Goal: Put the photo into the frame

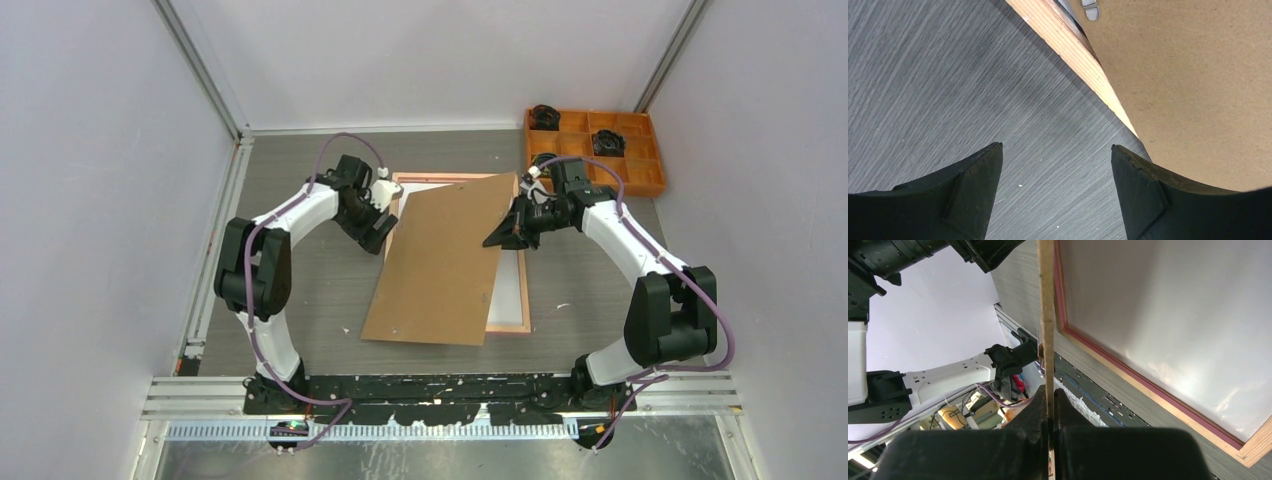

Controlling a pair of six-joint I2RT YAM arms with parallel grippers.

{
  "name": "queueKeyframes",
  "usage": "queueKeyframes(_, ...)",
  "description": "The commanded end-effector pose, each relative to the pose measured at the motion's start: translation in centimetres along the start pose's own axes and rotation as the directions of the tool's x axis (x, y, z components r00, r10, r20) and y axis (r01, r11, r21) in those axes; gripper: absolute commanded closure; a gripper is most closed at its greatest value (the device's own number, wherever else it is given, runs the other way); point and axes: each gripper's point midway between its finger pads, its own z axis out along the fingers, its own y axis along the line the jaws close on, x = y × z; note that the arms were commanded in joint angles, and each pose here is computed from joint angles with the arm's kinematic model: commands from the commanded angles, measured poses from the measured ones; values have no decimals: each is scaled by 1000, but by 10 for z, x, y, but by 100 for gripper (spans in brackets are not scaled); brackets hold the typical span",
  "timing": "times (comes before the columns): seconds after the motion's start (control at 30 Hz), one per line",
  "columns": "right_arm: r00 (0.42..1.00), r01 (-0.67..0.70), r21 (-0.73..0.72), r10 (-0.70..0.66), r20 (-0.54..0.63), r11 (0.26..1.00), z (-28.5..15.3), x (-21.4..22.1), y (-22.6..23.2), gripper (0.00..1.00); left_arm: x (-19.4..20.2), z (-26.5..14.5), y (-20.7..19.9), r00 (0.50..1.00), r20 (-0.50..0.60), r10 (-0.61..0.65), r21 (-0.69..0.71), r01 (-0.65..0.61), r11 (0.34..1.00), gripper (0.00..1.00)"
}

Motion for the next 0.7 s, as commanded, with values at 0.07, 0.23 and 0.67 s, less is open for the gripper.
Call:
queueKeyframes(0.07, 1000, 14, -15, -14, 0, 1000, 8, -1, 5, 99, -15, 6, 10, 999, 31, -15, -39, 16, 999, 20)
queueKeyframes(0.23, 999, 20, -12, -20, -29, 1000, 20, 3, 6, 99, -15, 6, 20, 1000, 24, -8, -83, 10, 996, 21)
queueKeyframes(0.67, 997, 1, -35, -4, -83, 999, 53, 5, 19, 99, -7, -24, 68, 993, 73, -93, -186, 105, 977, 23)
